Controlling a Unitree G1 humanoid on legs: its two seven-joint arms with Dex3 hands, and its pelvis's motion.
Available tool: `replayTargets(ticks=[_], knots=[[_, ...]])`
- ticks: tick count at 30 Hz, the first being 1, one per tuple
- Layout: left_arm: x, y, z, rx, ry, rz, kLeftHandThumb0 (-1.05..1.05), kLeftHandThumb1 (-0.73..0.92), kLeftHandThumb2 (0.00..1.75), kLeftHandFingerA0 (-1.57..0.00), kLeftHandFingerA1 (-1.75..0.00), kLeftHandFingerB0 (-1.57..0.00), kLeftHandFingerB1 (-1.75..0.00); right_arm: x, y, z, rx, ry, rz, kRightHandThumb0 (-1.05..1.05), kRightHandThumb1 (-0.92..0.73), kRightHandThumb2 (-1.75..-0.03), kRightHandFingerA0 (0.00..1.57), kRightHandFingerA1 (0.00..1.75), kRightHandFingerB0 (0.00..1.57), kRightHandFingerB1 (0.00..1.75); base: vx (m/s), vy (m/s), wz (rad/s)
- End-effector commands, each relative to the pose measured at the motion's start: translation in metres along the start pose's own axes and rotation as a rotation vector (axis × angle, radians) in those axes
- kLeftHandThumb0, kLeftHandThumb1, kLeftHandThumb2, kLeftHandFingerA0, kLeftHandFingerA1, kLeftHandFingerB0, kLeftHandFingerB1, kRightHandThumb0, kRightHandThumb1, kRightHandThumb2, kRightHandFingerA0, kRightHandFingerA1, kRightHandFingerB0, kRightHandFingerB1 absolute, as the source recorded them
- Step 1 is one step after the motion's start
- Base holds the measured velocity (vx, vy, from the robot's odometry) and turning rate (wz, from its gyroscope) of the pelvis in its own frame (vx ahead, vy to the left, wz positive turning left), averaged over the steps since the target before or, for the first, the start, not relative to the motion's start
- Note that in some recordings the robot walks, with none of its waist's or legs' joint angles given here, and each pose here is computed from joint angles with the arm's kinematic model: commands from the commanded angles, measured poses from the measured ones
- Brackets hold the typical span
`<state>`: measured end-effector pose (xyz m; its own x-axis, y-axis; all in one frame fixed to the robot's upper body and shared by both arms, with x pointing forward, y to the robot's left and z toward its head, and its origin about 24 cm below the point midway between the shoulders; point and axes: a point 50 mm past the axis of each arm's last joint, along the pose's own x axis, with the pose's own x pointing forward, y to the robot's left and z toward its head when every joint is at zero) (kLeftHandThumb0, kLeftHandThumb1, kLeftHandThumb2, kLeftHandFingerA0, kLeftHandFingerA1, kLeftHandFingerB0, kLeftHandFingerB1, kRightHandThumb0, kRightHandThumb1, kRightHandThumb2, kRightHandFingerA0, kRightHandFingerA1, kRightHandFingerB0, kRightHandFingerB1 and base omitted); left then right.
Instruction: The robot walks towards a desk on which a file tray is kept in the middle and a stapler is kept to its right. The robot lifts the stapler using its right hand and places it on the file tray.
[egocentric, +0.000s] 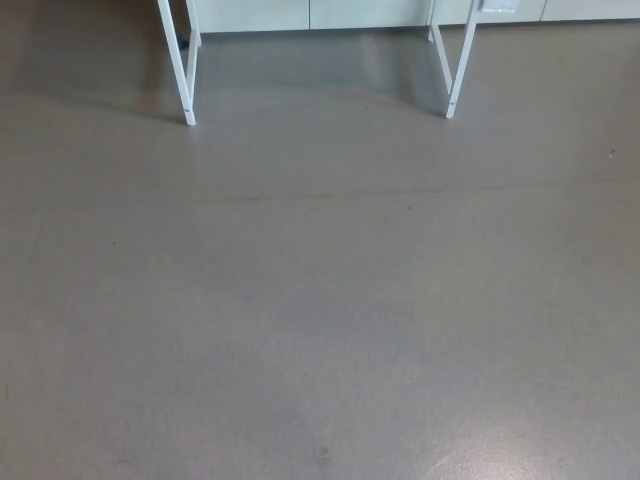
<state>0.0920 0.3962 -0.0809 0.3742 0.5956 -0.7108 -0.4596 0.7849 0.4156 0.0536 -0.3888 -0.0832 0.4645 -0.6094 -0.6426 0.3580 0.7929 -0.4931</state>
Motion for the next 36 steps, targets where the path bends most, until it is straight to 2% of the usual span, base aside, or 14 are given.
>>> replayTargets(ticks=[1,5,7,8,9,10,12,14,26,28,30,33,34,36], knots=[[0.0,0.01,0.01,-0.056,-0.086,0.021,-1.05,0.3,1.42,-1.04,-1.74,-0.64,-1.39,-0.001,-0.013,0.011,0.095,-0.128,-0.029,-0.4,-0.61,-0.58,0.38,0.46,0.32,0.35,0.0,0.0,0.0],[0.0,0.01,0.01,-0.056,-0.093,0.016,-1.05,0.15,1.31,-1.09,-1.7,-0.69,-1.4,0.0,-0.013,0.011,0.062,-0.107,-0.046,-0.45,-0.54,-0.74,0.28,0.48,0.28,0.42,0.0,0.0,0.0],[-0.001,0.011,0.01,-0.065,-0.096,0.009,-0.89,0.25,1.33,-1.19,-1.75,-0.64,-1.34,0.0,-0.013,0.009,0.07,-0.102,-0.047,-0.39,-0.6,-0.58,0.29,0.41,0.33,0.34,0.0,0.0,0.0],[0.0,0.011,0.01,-0.064,-0.095,0.011,-1.05,0.14,1.32,-1.04,-1.73,-0.62,-1.51,0.0,-0.012,0.008,0.08,-0.11,-0.059,-0.38,-0.59,-0.57,0.29,0.42,0.34,0.35,0.0,0.0,0.0],[0.0,0.011,0.01,-0.077,-0.093,0.012,-0.4,-0.05,0.95,-1.42,-1.4,-0.95,-1.16,-0.001,-0.011,0.007,0.126,-0.115,-0.058,-0.38,-0.59,-0.58,0.27,0.43,0.35,0.34,0.0,0.0,0.0],[0.0,0.011,0.009,-0.08,-0.091,0.013,-1.0,0.25,1.36,-1.12,-1.75,-0.66,-1.38,-0.001,-0.011,0.007,0.136,-0.113,-0.047,-0.39,-0.6,-0.58,0.3,0.43,0.34,0.34,0.0,0.0,0.0],[0.0,0.011,0.009,-0.077,-0.091,0.016,-1.05,0.14,1.31,-1.03,-1.66,-0.66,-1.4,0.0,-0.014,0.009,0.084,-0.103,-0.015,-0.42,-0.63,-0.59,0.25,0.42,0.29,0.32,0.0,0.0,0.0],[0.0,0.01,0.011,-0.063,-0.095,0.019,-1.05,0.3,1.43,-1.03,-1.75,-0.61,-1.39,0.0,-0.017,0.008,0.046,-0.096,0.008,-0.45,-0.63,-0.6,0.19,0.4,0.29,0.32,0.0,0.0,0.0],[-0.001,0.011,0.007,-0.053,-0.083,0.022,-0.93,0.29,1.37,-1.08,-1.68,-0.67,-1.36,-0.002,-0.02,0.006,-0.006,-0.096,0.026,-0.48,-0.64,-0.6,0.16,0.38,0.27,0.31,0.0,0.0,0.0],[0.0,0.011,0.007,-0.062,-0.082,0.027,-1.05,0.13,1.32,-1.14,-1.7,-0.73,-1.42,-0.002,-0.02,0.007,-0.006,-0.092,0.021,-0.47,-0.64,-0.6,0.21,0.39,0.29,0.31,0.0,0.0,0.0],[-0.001,0.011,0.006,-0.057,-0.08,0.031,-1.03,0.12,1.38,-0.99,-1.7,-0.57,-1.49,-0.002,-0.02,0.006,0.021,-0.098,0.03,-0.48,-0.63,-0.61,0.19,0.37,0.28,0.31,0.0,0.0,0.0],[-0.001,0.013,0.003,-0.054,-0.076,0.036,-1.05,0.26,1.41,-1.03,-1.71,-0.68,-1.43,-0.003,-0.022,0.003,0.065,-0.092,0.028,-0.46,-0.6,-0.58,0.13,0.39,0.3,0.32,0.0,0.0,0.0],[-0.002,0.013,0.002,-0.055,-0.076,0.033,-0.98,0.25,1.36,-1.17,-1.74,-0.69,-1.39,-0.003,-0.022,0.004,0.005,-0.087,0.025,-0.57,-0.49,-0.8,0.1,0.47,0.21,0.43,0.0,0.0,0.0],[-0.002,0.013,0.002,-0.06,-0.073,0.028,-1.02,0.27,1.39,-1.16,-1.75,-0.69,-1.42,-0.004,-0.022,0.002,0.039,-0.084,0.031,-0.49,-0.62,-0.59,0.1,0.37,0.29,0.31,0.0,0.0,0.0]])
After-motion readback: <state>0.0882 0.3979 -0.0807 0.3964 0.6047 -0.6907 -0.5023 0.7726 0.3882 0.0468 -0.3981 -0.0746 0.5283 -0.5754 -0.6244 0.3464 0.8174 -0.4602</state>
